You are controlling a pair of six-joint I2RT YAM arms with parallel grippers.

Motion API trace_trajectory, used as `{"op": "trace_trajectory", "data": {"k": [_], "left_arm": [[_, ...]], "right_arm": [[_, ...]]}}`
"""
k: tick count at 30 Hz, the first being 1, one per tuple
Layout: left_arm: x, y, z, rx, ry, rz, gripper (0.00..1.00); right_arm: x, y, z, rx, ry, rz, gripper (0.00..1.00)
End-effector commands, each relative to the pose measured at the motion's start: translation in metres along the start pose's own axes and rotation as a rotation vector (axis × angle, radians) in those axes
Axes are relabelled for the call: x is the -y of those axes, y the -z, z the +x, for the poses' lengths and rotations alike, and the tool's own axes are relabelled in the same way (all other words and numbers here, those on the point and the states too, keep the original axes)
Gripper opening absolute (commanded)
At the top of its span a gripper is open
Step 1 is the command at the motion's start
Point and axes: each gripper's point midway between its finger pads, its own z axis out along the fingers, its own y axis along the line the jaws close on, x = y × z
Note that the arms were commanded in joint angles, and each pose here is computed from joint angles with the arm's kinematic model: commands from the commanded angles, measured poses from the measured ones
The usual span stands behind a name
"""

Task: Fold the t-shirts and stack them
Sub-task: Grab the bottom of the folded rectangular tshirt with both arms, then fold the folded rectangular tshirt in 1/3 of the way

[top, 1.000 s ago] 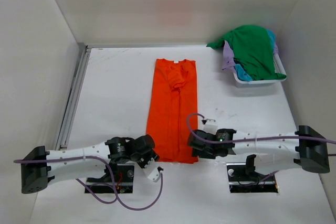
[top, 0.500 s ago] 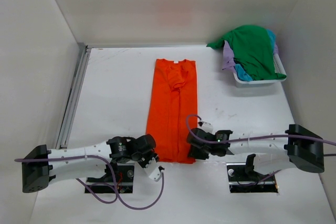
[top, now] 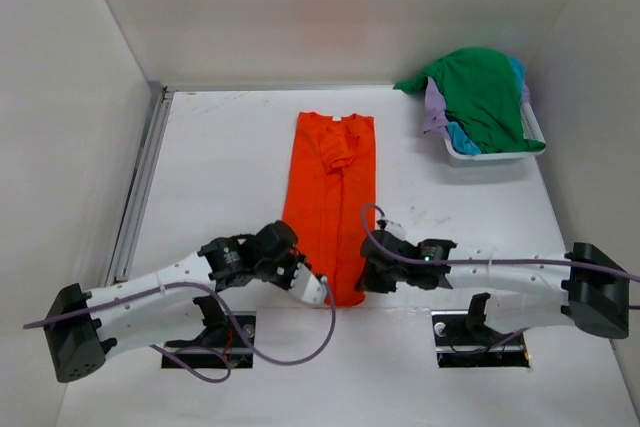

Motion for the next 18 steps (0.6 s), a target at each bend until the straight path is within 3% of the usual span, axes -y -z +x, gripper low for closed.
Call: {"op": "trace_trajectory", "data": {"k": [1, 8, 18], "left_arm": [[-0.052, 0.027, -0.025, 0.102, 0.195, -0.092, 0.03], [-0.149, 0.052, 0.012, 0.122, 0.485, -0.21, 0.03], [-0.263, 0.049, 0.072, 0.086, 0.605, -0.362, 0.04]], "right_arm": [[-0.032, 0.026, -0.032, 0.057, 0.037, -0.081, 0.0], [-0.049, 0.04, -0.123, 0.176, 0.079, -0.101, 0.01], [-0.062, 0.031, -0.257, 0.293, 0.107, -0.076, 0.01]]}}
